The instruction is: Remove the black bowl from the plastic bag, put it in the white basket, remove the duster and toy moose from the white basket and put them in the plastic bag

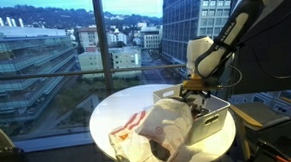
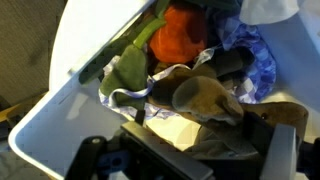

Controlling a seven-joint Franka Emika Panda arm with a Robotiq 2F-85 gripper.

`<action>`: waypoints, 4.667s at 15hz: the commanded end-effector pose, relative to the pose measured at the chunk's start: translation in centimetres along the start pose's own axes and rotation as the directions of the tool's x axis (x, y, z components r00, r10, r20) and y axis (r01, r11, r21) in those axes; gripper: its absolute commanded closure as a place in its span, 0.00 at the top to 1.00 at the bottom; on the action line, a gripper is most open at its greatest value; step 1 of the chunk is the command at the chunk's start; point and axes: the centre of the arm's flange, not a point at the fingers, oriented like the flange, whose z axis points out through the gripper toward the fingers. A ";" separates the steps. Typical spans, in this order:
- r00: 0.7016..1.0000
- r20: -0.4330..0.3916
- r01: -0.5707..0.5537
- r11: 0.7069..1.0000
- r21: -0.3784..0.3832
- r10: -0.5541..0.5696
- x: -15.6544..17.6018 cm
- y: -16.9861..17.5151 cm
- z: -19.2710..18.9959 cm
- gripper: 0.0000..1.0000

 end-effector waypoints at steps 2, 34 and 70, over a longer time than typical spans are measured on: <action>1.000 0.015 0.013 0.997 0.071 -0.014 0.9 -0.6 2.9 0.98; 0.902 -0.401 -0.020 0.944 0.330 0.159 2.6 1.5 -19.4 0.02; 0.963 -0.210 0.250 0.268 0.930 -0.171 -6.0 3.5 -22.9 0.02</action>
